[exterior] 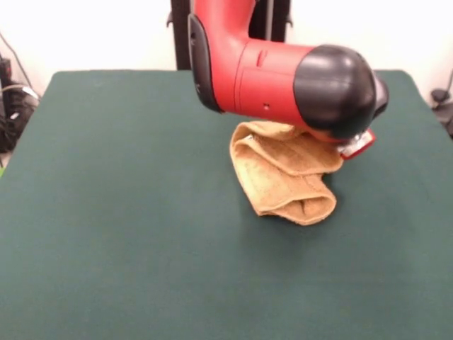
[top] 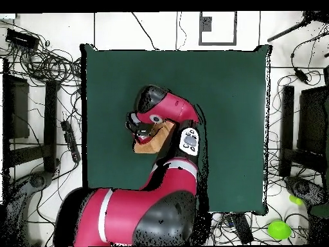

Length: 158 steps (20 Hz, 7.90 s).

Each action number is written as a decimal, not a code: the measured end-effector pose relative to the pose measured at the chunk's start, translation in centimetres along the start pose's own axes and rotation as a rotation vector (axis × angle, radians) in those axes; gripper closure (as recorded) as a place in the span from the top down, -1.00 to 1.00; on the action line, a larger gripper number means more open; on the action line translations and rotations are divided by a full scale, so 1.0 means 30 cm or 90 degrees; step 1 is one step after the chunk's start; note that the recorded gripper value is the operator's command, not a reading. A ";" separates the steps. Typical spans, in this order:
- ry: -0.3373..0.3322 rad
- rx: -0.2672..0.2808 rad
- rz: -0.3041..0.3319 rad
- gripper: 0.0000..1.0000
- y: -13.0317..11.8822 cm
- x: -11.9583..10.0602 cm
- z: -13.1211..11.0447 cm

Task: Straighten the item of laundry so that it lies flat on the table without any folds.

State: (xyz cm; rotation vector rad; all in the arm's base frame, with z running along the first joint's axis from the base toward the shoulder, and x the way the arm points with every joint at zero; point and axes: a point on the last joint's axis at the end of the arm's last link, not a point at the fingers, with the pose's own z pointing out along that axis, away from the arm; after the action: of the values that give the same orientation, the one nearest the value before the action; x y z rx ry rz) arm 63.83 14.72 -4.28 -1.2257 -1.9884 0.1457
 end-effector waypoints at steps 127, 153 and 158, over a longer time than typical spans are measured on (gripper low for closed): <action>-0.085 -0.426 -0.203 -1.00 -0.855 0.138 -0.679; -0.121 -0.372 -0.293 1.00 -0.906 0.056 -0.550; -0.118 -0.322 -0.325 1.00 -0.943 0.047 -0.494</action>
State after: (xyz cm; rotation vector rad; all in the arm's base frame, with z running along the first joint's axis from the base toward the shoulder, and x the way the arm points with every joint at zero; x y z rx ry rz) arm 53.29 -3.34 19.88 -0.9729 -2.5284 -0.5446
